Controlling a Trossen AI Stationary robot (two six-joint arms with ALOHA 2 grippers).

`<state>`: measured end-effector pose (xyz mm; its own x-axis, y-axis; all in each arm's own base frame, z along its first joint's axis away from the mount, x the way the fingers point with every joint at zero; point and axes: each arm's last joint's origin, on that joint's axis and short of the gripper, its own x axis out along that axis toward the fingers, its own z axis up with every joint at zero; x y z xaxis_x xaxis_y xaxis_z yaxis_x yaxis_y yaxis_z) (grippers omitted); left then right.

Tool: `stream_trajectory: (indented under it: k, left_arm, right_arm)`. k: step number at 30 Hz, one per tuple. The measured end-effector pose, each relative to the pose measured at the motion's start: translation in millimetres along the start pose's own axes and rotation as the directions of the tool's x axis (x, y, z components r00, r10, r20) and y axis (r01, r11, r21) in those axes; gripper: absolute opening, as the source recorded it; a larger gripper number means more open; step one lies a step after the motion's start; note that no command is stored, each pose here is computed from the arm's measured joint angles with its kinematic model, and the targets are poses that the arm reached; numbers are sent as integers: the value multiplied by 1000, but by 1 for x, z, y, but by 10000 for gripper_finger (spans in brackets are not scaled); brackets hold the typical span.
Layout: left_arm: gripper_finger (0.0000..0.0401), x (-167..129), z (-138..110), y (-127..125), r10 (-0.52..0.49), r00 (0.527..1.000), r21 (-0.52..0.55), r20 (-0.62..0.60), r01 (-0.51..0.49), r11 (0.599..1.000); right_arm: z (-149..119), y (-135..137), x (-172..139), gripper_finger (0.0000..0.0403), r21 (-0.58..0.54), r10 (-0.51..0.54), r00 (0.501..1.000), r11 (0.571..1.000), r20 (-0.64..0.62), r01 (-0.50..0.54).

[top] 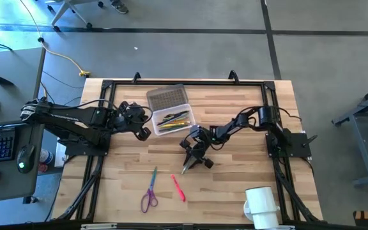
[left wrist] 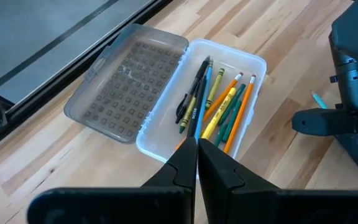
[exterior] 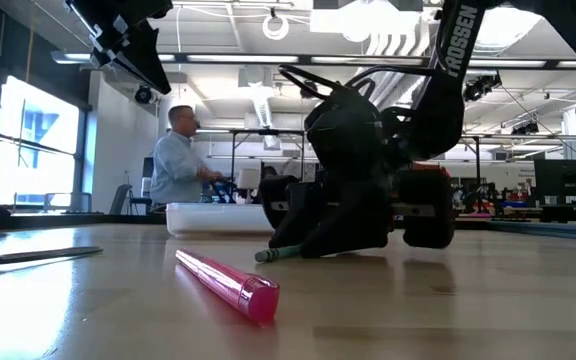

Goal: Pick & place school supplies into a supply box
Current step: Put the blue green colored pencil into the transparent supply box

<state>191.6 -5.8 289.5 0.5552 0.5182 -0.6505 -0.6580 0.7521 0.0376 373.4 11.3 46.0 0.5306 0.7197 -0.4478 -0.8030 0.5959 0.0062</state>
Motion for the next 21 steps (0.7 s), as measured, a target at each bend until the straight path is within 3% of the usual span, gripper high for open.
stream_trajectory:
  k: [9,15,21]
  left_arm:
    - [50,0,0,0,0,1000,0,0,0,1000]
    - [50,0,0,0,0,1000,0,0,0,1000]
    - [50,0,0,0,0,1000,26,0,0,1000]
  right_arm:
    - [0,-2,0,69,15,-34,999,999,4,34]
    - [3,-5,-1,13,12,-63,998,998,29,63]
    - [10,-8,-2,18,-42,-97,991,994,95,101]
